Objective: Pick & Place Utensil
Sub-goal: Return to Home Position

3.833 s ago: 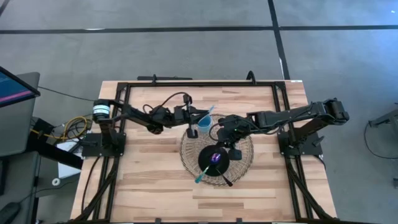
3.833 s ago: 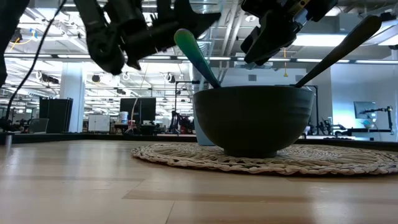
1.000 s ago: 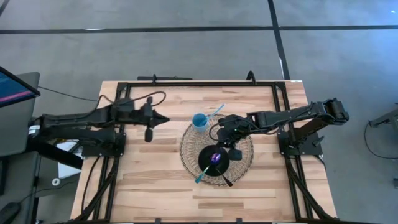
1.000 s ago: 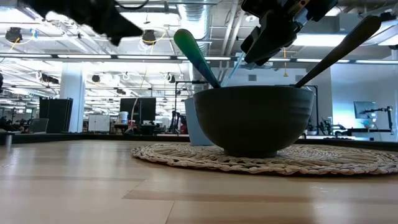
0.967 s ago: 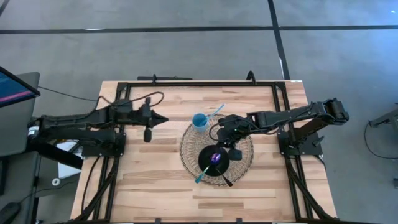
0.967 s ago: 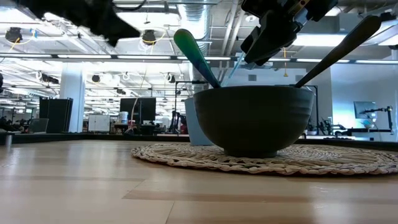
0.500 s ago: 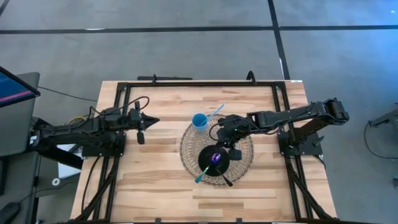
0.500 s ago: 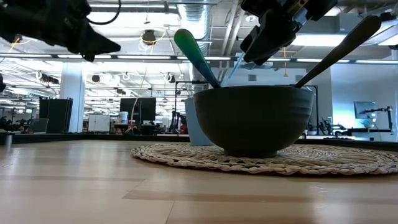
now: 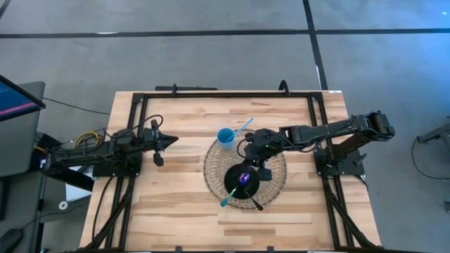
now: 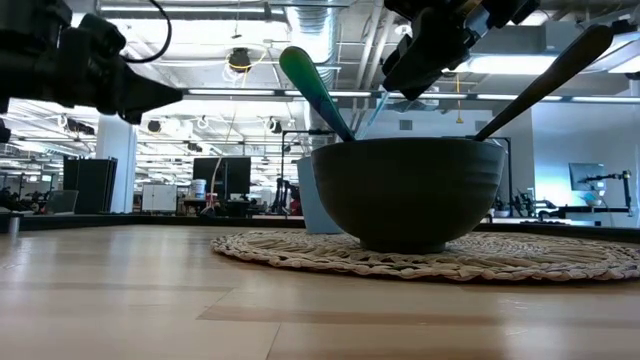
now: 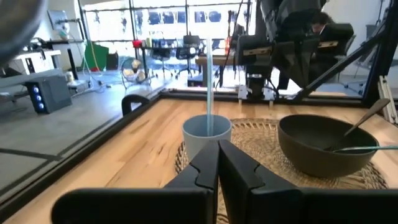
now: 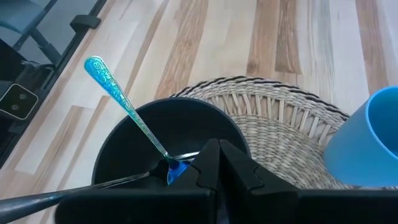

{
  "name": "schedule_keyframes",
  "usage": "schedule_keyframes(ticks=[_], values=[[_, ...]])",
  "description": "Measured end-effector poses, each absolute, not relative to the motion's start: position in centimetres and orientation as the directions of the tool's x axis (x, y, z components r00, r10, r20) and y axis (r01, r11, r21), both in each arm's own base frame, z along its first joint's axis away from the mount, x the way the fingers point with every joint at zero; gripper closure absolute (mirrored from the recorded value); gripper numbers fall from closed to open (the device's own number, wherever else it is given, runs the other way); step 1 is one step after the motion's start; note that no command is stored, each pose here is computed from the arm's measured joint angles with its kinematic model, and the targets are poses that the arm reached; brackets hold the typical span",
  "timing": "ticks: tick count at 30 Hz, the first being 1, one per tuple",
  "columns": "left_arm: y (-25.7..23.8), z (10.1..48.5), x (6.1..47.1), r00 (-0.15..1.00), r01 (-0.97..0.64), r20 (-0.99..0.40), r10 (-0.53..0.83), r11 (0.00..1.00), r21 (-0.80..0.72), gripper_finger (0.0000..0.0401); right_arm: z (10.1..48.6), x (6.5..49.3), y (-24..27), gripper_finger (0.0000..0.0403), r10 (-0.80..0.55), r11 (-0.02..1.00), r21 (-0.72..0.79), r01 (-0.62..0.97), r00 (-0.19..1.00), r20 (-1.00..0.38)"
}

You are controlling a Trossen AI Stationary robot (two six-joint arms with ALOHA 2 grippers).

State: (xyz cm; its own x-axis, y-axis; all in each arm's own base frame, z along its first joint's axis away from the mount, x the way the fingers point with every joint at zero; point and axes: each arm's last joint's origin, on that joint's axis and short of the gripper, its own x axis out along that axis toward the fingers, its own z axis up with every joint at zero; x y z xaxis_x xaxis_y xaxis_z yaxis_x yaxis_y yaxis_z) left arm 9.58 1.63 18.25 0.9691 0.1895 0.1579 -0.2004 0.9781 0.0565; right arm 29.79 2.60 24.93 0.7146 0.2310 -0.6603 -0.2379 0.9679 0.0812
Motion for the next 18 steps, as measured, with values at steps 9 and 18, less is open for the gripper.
schedule_keyframes(ticks=[9,18], values=[[1.6,18.1,9.6,0.969,-0.201,0.162,0.189,0.978,0.057,0.0391,25.1,30.0,2.6,0.0401,0.232,0.968,0.076,-0.241,0.733,-0.639],[1.6,18.1,9.6,0.969,-0.201,0.161,0.189,0.978,0.063,0.0391,27.2,30.5,2.7,0.0401,0.235,0.97,0.089,-0.228,0.765,-0.6]])
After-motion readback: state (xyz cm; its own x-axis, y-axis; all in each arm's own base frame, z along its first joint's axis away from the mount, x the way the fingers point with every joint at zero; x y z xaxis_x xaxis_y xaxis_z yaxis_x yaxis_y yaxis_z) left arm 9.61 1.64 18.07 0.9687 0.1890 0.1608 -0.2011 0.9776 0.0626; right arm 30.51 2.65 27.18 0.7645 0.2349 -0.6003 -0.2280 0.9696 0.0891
